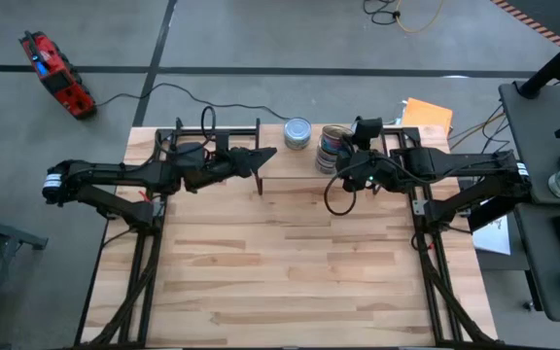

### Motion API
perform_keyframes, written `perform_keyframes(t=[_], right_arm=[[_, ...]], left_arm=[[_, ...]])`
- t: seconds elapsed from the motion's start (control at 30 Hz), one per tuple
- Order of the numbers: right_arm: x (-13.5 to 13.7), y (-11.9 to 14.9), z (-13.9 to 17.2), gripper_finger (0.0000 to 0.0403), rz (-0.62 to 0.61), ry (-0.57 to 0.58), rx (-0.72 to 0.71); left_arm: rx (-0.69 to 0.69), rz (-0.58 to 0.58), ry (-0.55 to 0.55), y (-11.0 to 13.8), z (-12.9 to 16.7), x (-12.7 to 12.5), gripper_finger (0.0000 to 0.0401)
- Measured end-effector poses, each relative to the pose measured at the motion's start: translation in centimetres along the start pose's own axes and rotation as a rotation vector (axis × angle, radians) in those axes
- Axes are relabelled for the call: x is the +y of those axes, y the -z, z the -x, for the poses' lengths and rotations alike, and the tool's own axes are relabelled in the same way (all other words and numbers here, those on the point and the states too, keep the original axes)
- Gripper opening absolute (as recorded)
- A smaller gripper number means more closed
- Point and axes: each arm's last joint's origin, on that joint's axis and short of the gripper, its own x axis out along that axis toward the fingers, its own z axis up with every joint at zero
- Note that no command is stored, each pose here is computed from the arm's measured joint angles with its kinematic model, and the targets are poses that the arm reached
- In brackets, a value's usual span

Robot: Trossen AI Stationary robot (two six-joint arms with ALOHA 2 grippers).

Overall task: Stack canned seafood by type on shelf
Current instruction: Stack the blue-pink tuna can on top of the other blue-pink tuna cans

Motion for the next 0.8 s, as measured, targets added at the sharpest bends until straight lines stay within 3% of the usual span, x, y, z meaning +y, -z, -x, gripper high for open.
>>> perform_keyframes(t=[0.23,0.6,0.8], right_arm=[[0.01,-0.01,0.01,0.0223,-0.009,-0.003,-0.002],[0.21,-0.10,0.01,0.0227,-0.162,-0.072,-0.031],[0.30,0.05,0.01,0.0247,-0.169,-0.080,-0.019]], left_arm=[[0.000,0.000,0.000,0.00,0.00,0.00,0.0331],[0.000,-0.001,0.000,0.01,-0.01,0.01,0.0331],[0.000,-0.001,0.000,0.00,0.00,0.01,0.0331]])
